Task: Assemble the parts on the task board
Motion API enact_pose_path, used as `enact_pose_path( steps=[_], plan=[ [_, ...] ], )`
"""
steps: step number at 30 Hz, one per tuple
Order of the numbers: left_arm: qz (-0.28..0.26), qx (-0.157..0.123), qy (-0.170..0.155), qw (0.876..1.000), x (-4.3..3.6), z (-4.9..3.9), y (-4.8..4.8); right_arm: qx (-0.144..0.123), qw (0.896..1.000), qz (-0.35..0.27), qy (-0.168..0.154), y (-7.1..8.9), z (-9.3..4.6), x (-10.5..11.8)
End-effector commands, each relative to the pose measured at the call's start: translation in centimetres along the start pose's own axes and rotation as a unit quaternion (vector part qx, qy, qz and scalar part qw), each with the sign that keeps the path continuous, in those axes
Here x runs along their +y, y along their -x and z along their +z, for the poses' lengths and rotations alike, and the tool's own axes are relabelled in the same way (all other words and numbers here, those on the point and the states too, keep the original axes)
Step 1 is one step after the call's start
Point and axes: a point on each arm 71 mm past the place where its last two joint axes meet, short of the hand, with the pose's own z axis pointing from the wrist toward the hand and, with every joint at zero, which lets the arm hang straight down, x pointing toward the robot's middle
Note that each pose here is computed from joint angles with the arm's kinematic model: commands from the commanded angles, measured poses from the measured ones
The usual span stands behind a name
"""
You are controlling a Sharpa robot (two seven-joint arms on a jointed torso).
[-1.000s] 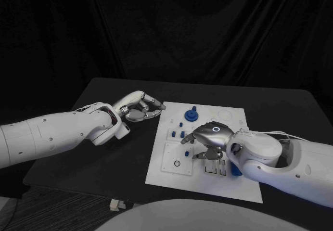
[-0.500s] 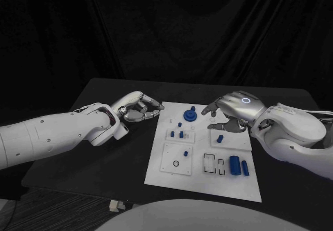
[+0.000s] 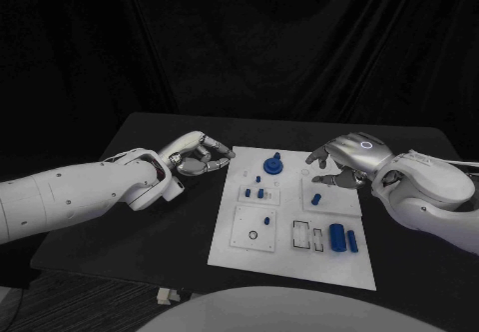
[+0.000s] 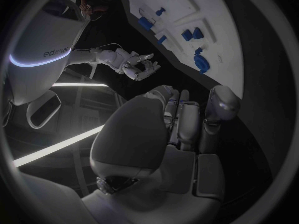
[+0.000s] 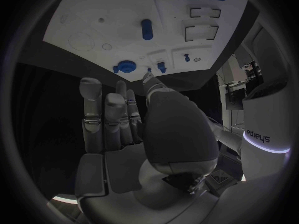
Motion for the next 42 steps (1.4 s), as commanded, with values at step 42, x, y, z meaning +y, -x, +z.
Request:
enact_pose_path(
  steps=[42],
  plan=[
    [-0.006,0.004,-0.006,1.0,0.0,0.08,-0.39,0.113,0.993,0.003,-0.022,-5.9,-0.6,0.4]
  ],
)
